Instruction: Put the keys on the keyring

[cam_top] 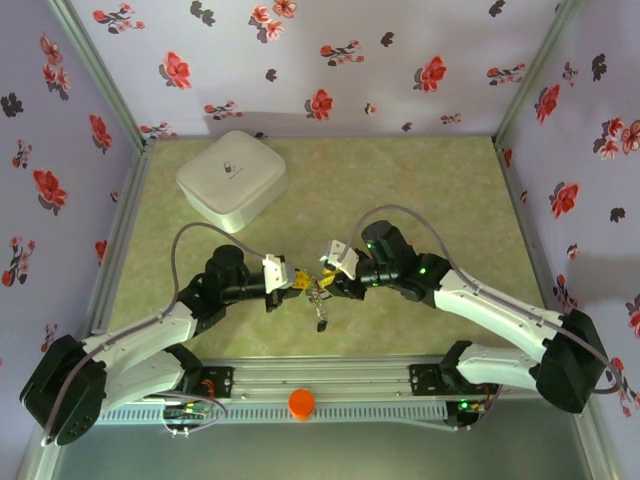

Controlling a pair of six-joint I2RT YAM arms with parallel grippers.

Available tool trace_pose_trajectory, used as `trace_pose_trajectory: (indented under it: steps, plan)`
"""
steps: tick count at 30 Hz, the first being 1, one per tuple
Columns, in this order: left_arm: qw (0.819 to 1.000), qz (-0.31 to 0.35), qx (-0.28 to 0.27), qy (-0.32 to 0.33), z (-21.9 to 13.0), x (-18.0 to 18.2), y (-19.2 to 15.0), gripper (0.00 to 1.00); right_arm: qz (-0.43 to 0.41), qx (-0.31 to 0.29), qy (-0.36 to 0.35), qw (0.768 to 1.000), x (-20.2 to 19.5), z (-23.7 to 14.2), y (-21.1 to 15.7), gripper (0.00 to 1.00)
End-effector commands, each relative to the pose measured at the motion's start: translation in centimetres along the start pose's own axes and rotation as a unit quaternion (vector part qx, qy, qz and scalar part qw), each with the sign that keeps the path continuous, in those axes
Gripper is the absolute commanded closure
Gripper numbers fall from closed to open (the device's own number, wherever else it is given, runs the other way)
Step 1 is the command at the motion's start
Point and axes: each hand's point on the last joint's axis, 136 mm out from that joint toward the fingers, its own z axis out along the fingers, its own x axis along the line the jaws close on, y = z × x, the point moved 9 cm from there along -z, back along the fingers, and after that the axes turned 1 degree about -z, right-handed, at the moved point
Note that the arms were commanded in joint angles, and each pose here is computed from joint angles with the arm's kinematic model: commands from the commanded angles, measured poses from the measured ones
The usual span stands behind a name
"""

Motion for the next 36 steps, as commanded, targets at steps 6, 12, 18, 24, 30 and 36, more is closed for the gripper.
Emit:
trace_pose_trajectory:
  steps: [6, 12, 18, 24, 30, 36]
  plan:
    - [0.999, 0.02, -0.037, -0.004, -0.3, -0.1, 1.4, 1.0, -0.035, -0.004, 0.005, 0.999, 0.2, 0.2, 0.5, 0.77]
    - [0.999, 0.021, -0.038, -0.004, -0.3, -0.1, 1.4, 1.0, -0.04, -0.004, 0.013, 0.999, 0.4, 0.3, 0.6, 0.84]
    - [0.999, 0.023, -0.041, -0.003, -0.3, -0.1, 1.6, 1.0, -0.039, -0.001, 0.014, 0.999, 0.4, 0.3, 0.5, 0.93]
    - [0.999, 0.021, -0.047, -0.008, -0.3, -0.1, 1.8, 1.0, -0.033, 0.008, 0.022, 0.999, 0.3, 0.9, 0.3, 1.0]
    - [0.999, 0.023, -0.043, -0.011, -0.3, -0.2, 1.8, 1.0, -0.033, 0.007, 0.027, 0.999, 0.3, 1.1, 0.6, 0.99]
    - [0.999, 0.023, -0.04, -0.012, -0.3, -0.2, 1.6, 1.0, -0.04, -0.014, 0.006, 0.999, 0.6, -0.1, 0.7, 0.78]
